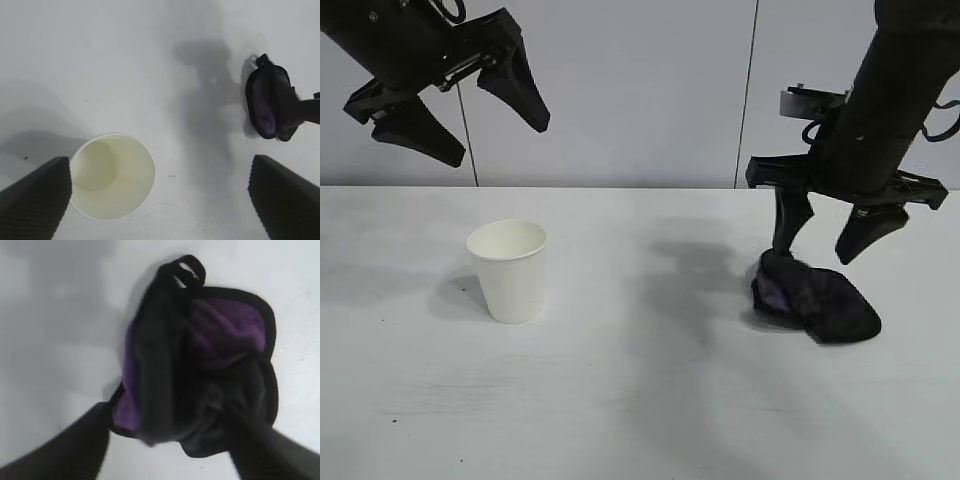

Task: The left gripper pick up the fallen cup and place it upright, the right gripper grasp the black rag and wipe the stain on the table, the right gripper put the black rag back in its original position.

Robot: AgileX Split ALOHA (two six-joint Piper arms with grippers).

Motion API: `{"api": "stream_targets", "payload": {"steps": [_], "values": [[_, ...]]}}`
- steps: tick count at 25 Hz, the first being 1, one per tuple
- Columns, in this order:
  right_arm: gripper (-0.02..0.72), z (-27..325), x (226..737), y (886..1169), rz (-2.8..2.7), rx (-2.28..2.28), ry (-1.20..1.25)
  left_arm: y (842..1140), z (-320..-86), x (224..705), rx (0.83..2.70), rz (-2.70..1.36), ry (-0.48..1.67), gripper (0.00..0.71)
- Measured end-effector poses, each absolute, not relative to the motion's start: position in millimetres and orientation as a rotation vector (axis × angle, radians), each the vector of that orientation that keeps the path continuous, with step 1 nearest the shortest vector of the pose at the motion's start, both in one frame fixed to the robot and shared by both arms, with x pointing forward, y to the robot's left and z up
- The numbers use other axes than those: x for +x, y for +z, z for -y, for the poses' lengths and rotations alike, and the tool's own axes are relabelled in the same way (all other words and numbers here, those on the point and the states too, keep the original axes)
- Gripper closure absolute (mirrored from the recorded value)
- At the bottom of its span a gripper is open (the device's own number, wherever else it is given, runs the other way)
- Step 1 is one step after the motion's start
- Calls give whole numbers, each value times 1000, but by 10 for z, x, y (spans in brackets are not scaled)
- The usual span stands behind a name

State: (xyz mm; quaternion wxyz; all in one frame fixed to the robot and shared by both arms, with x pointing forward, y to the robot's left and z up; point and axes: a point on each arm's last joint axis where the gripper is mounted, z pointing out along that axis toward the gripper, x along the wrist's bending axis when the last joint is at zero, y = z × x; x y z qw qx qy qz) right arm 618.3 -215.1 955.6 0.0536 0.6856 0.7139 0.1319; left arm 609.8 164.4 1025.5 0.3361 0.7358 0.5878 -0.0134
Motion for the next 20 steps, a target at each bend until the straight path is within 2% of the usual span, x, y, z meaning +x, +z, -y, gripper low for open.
{"api": "stream_targets", "payload": {"steps": [2,4,13,16,20], "values": [[57,2150,6168,9573,-2173,2093,396,10255,-1644,6098,1919,-1533,-35,17],[39,2152,6147,9637,-2171,2092,405,10255,-1644,6099,1918,-1533,-34,17],[41,2217,5955,10329,-2065,2032,609,10258,-1646,6108,1911,-1532,-23,17],[52,2339,5940,10433,-2010,2053,640,10261,-1647,6115,1905,-1532,-14,17],[55,2457,5948,10435,-1982,2097,640,10261,-1647,6116,1905,-1532,-14,17]]}}
